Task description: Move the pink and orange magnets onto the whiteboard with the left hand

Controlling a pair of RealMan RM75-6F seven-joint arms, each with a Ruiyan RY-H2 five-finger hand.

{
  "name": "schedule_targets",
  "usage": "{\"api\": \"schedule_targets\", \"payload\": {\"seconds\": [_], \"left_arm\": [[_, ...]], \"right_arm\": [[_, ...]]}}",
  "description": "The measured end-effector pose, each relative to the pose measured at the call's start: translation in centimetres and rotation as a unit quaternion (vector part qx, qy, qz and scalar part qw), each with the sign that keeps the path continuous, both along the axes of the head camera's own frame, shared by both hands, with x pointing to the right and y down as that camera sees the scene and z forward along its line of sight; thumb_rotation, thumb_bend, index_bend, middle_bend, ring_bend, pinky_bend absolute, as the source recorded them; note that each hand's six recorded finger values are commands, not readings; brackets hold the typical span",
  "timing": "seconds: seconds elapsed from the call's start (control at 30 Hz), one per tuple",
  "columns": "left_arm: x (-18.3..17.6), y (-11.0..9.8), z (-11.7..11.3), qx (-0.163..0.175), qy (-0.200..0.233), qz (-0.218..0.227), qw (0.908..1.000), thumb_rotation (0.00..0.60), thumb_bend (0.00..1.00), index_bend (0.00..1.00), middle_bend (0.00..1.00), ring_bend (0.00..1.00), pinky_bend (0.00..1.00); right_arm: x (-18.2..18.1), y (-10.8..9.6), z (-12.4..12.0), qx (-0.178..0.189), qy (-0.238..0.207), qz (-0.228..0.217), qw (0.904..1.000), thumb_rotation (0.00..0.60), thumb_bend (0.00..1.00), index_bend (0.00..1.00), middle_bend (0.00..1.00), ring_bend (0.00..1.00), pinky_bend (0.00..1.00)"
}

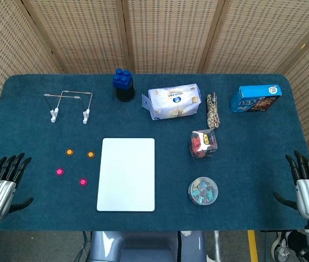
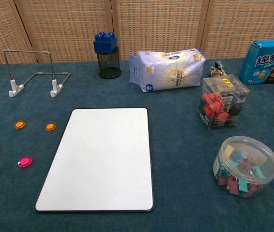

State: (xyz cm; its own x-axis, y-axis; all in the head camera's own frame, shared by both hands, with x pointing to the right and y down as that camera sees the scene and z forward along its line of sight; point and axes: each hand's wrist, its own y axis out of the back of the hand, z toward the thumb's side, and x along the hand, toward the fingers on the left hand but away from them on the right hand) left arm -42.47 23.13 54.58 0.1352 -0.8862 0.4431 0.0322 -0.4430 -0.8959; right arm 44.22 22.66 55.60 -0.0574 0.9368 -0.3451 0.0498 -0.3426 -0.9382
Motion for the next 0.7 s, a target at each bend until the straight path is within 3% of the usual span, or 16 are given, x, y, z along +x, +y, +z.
{"api": "schedule_targets", "payload": {"seconds": [0.2,0.4,0.7], "left_arm": [[0.3,0.1,0.6,0.0,0.009,0.015,0.9999,0.6,0.0,0.0,0.0,0.0,0.0],[0.9,-0.3,2.7,-0.037,0.016,0.019,0.999,0.6,0.02,0.02,0.0,0.0,0.0],[3.9,-1.6,7.9,-0.126,0.017,0.041,0.9911,0.6,0.22,0.39,0.0,0.0,0.0]], "right_arm": [[-0.2,0.0,-0.1,0.001,-0.001,-0.002,1.0,0.6,0.16,0.0,0.0,0.0,0.0],[-0.1,0.1,0.0,-0.005,-0.005,-0.002,1.0,0.6,0.16,0.0,0.0,0.0,0.0],[0.0,0.0,0.2,-0.02,-0.027,0.007,0.9994,0.6,0.16,0.0,0.0,0.0,0.0]]}}
